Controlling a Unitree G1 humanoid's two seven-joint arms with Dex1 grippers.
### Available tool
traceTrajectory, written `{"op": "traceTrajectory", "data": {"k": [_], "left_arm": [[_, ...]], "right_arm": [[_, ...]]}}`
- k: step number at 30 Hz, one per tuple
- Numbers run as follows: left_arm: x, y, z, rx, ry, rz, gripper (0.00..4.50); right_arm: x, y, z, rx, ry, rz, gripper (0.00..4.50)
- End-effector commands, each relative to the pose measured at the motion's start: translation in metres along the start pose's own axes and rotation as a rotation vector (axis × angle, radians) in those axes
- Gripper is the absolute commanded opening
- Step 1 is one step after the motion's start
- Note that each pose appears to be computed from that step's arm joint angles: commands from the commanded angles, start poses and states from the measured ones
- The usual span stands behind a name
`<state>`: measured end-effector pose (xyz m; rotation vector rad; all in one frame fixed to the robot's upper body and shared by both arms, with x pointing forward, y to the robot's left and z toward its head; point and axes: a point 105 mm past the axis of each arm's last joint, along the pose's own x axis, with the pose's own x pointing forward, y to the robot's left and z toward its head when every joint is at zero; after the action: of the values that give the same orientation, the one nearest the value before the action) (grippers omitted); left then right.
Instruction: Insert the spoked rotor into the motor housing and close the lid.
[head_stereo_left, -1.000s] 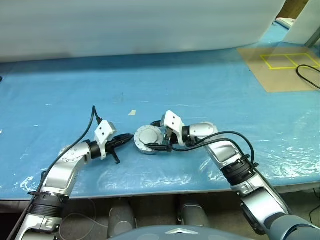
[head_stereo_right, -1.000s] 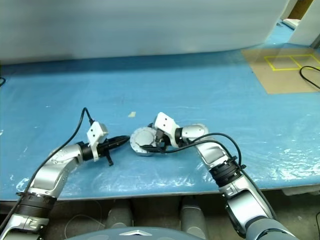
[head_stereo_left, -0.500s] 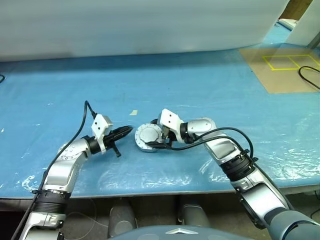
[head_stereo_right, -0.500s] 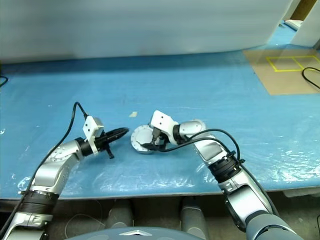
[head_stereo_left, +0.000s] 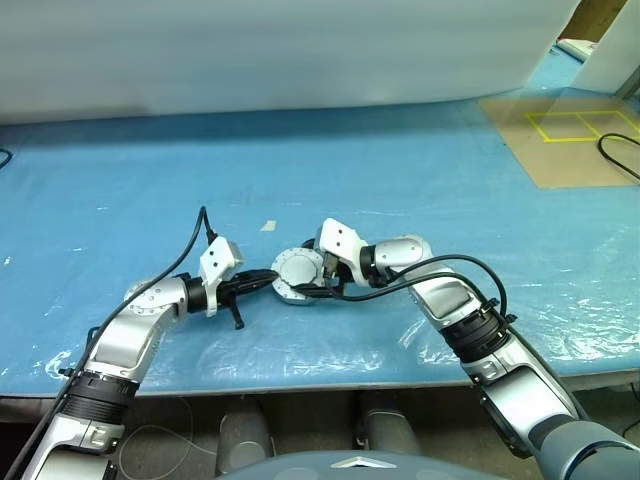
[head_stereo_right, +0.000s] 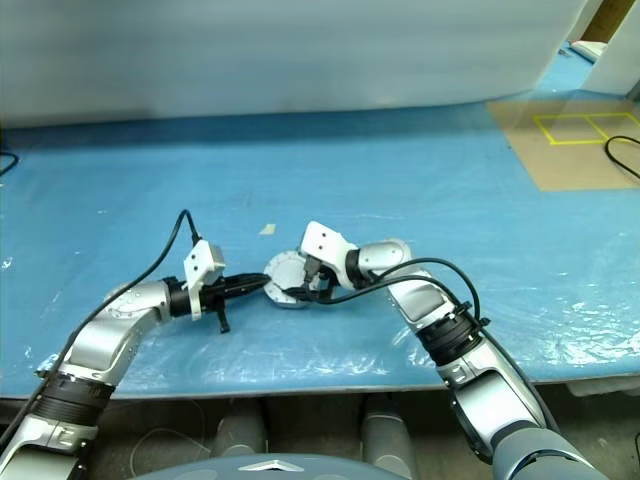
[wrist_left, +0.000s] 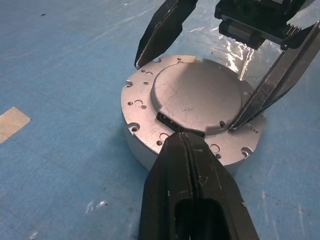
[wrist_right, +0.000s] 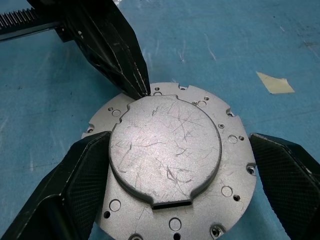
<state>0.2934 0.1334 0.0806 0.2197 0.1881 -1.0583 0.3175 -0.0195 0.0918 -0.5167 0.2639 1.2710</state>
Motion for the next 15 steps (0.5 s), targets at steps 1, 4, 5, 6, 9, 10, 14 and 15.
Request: {"op": "traceTrajectory", "data": {"k": [1, 4, 5, 6, 9, 10, 14, 15], "left_arm": [[0.003, -0.003, -0.01, 0.001, 0.049, -0.008, 0.0], [0.004, -0.002, -0.008, 0.002, 0.034, 0.002, 0.0], [0.005, -0.003, -0.007, 0.001, 0.029, 0.004, 0.0], [0.005, -0.003, -0.007, 0.001, 0.027, 0.005, 0.0], [0.006, -0.003, -0.007, 0.001, 0.024, 0.007, 0.0], [0.006, -0.003, -0.007, 0.0, 0.022, 0.008, 0.0], [0.006, -0.002, -0.005, 0.002, 0.016, 0.013, 0.0], [0.006, -0.002, -0.005, 0.002, 0.014, 0.013, 0.0]], "right_arm": [[0.001, 0.003, -0.016, 0.063, 0.053, 0.008, 4.47], [0.001, 0.005, -0.014, 0.084, 0.039, 0.022, 4.47], [0.001, 0.007, -0.014, 0.092, 0.032, 0.03, 4.47], [0.001, 0.008, -0.013, 0.098, 0.026, 0.032, 4.47], [0.001, 0.009, -0.011, 0.103, 0.014, 0.039, 4.47], [0.001, 0.011, -0.009, 0.103, 0.005, 0.049, 4.47], [0.001, 0.015, -0.002, 0.082, -0.028, 0.073, 4.47], [0.001, 0.015, 0.0, 0.073, -0.04, 0.073, 4.47]]}}
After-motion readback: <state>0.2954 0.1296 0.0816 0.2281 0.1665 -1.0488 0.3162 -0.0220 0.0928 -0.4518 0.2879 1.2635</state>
